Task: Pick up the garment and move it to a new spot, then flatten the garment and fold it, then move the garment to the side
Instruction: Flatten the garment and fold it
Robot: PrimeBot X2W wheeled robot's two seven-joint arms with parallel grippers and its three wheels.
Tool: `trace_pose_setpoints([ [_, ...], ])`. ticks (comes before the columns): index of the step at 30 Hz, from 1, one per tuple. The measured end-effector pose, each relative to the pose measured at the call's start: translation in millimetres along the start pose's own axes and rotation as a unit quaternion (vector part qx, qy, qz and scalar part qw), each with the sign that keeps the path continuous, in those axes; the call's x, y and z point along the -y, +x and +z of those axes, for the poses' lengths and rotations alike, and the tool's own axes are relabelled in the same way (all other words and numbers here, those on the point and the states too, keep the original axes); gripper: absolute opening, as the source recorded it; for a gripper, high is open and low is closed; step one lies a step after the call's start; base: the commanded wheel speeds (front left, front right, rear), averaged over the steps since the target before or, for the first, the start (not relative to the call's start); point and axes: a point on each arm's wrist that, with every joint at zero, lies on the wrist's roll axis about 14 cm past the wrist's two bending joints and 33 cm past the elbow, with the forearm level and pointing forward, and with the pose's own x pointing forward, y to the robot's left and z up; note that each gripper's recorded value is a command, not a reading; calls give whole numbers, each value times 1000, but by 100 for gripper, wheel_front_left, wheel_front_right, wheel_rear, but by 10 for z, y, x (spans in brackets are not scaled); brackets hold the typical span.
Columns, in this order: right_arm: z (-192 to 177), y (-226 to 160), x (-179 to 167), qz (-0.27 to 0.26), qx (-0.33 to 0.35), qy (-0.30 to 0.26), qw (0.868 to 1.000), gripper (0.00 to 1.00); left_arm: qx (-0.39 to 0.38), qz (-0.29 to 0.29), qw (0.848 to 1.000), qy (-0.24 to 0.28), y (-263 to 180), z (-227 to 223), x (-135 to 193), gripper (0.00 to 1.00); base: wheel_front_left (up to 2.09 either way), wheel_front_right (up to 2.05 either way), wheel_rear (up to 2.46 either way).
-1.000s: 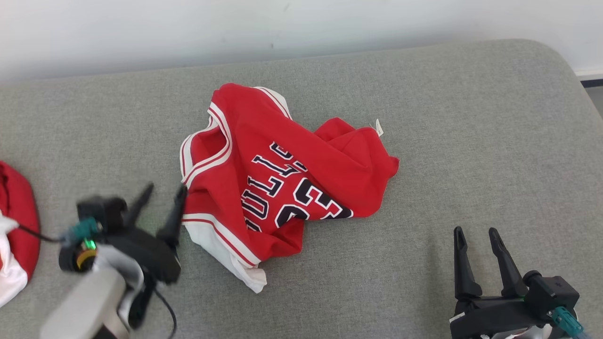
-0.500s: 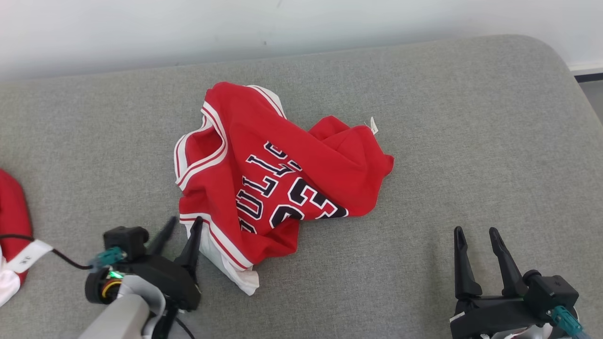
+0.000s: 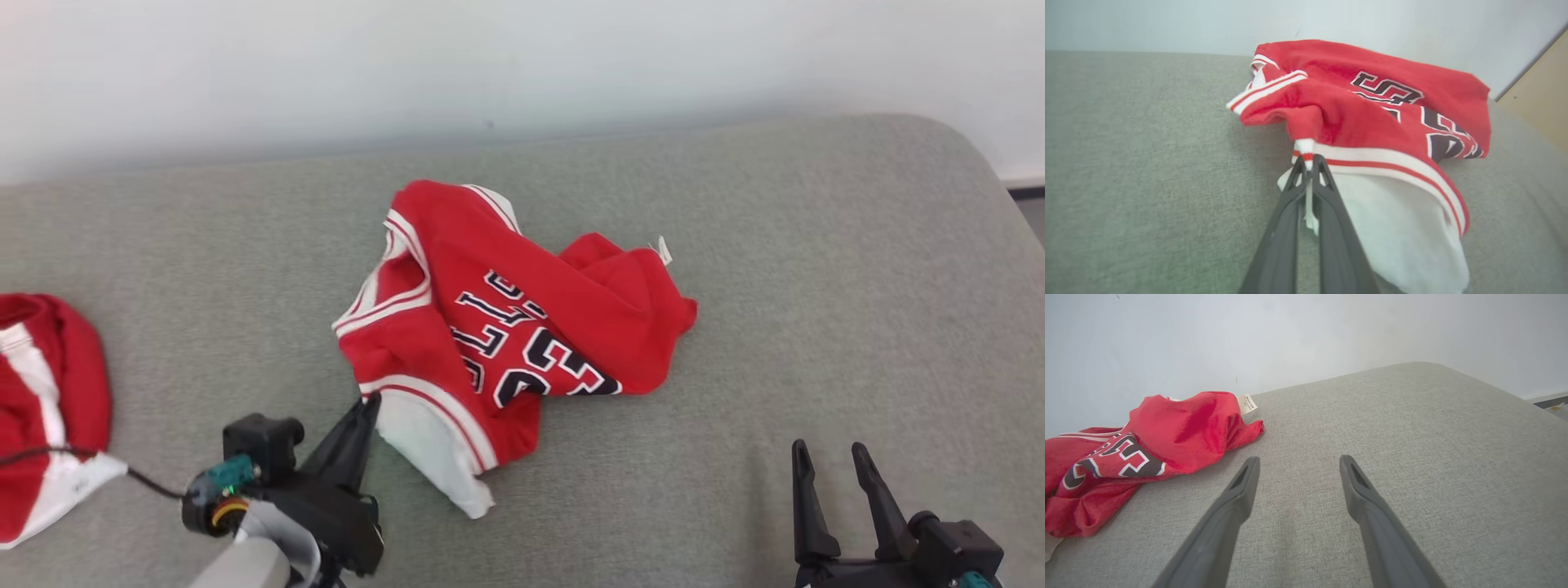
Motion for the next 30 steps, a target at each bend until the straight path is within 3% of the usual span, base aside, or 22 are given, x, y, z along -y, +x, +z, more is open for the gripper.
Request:
trace_pose_setpoints([
  [8,6,29,-203,31,2,5,999,100,57,2,998,-7,-451,259,251,0,0,0,0],
  [14,-12,88,-360,55,0,7,998,100,64,12,998,-7,-821,382,389,0,0,0,0],
  [20,-39,158,-465,70,-4,7,997,100,66,6,997,-39,-1015,477,580,0,0,0,0],
  [30,-9,155,-400,61,0,5,998,100,41,44,998,-28,-939,245,283,0,0,0,0],
])
